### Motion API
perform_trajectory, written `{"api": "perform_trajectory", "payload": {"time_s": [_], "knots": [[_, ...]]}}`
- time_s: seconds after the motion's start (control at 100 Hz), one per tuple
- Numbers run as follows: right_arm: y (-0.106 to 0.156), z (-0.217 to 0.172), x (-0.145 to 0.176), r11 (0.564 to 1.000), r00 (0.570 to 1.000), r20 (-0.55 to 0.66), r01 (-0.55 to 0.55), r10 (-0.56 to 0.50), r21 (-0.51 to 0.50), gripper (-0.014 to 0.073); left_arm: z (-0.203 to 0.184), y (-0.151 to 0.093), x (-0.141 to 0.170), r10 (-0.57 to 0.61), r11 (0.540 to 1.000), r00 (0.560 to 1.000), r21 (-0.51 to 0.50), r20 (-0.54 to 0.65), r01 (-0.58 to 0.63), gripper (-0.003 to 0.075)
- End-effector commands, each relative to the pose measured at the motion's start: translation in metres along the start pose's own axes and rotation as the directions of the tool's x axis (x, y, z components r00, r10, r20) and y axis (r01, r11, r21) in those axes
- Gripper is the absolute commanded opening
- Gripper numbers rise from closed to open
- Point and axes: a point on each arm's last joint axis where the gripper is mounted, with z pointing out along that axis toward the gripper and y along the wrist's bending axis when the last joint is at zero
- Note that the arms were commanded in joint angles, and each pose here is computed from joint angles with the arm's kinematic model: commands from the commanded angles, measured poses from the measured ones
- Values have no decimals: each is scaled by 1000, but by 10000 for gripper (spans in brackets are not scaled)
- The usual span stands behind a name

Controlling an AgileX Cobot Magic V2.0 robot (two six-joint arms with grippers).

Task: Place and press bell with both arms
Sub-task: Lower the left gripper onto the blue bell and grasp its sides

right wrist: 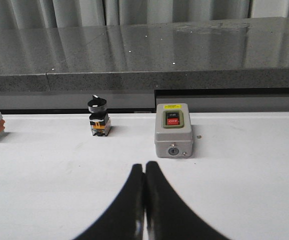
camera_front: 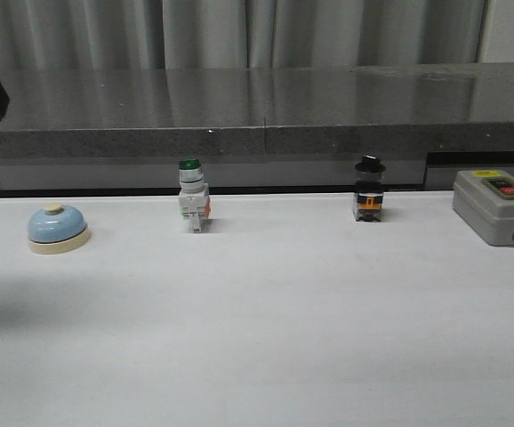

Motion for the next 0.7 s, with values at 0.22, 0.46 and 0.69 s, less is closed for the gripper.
{"api": "perform_trajectory", "payload": {"time_s": [0.22,0.46,0.69], "knots": [[1,-3,-13,1000,994,111,12,-12,-7,-60,41,-17,-43,82,996,996,18,46,-83,639],[1,-3,-13,1000,994,111,12,-12,-7,-60,87,-15,-55,102,995,994,8,-35,-102,639],[1,-3,-13,1000,994,111,12,-12,-7,-60,121,-13,-53,98,995,991,5,-89,-98,639]]}}
